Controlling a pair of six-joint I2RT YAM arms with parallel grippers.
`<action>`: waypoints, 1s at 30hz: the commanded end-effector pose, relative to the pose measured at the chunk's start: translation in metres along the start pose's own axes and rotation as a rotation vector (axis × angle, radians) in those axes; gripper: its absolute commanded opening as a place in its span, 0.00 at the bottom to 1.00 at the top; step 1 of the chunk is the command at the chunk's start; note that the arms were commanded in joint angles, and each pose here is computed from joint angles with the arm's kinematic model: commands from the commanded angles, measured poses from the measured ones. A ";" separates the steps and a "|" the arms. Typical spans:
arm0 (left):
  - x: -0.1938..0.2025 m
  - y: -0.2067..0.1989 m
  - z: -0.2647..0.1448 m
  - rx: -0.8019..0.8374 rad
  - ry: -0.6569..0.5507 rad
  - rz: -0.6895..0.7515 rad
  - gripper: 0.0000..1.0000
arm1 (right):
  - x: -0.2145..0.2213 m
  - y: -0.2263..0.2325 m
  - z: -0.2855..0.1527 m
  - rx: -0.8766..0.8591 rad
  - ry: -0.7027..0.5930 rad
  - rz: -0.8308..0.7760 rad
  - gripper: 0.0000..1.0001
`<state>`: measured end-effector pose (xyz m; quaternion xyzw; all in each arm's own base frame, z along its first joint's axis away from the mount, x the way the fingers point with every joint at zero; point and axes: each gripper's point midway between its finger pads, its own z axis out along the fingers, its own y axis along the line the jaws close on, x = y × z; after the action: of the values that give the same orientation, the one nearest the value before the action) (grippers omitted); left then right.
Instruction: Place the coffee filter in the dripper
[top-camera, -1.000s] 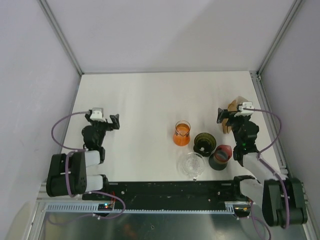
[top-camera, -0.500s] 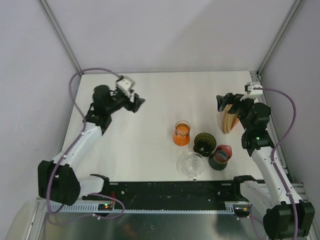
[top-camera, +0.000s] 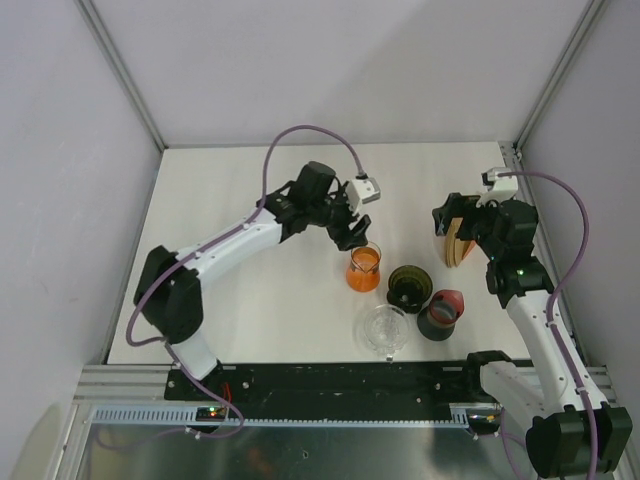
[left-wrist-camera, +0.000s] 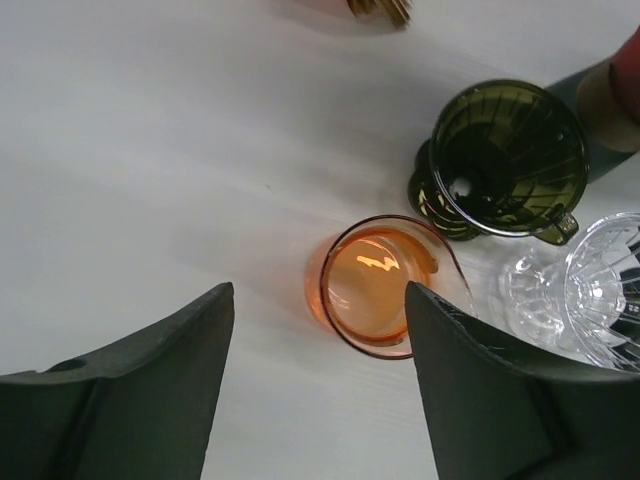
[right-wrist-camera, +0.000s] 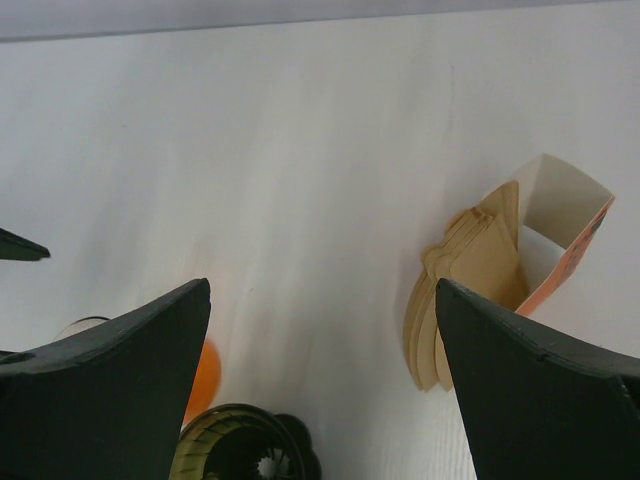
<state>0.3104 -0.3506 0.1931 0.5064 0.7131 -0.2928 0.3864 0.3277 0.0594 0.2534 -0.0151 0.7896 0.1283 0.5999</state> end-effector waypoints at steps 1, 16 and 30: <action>-0.009 -0.014 0.010 0.054 0.027 0.028 0.72 | -0.020 -0.003 -0.004 0.023 -0.038 -0.018 0.99; 0.030 -0.005 0.041 0.040 0.141 0.043 0.56 | -0.019 -0.008 0.001 0.011 -0.031 0.021 0.99; 0.016 0.043 0.011 -0.172 0.108 -0.157 0.00 | -0.022 -0.008 0.001 -0.009 -0.040 0.049 0.99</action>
<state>0.3171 -0.3556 0.1224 0.5052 0.7705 -0.2412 0.3049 0.3309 0.0473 0.2442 0.0067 0.7996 0.1351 0.5851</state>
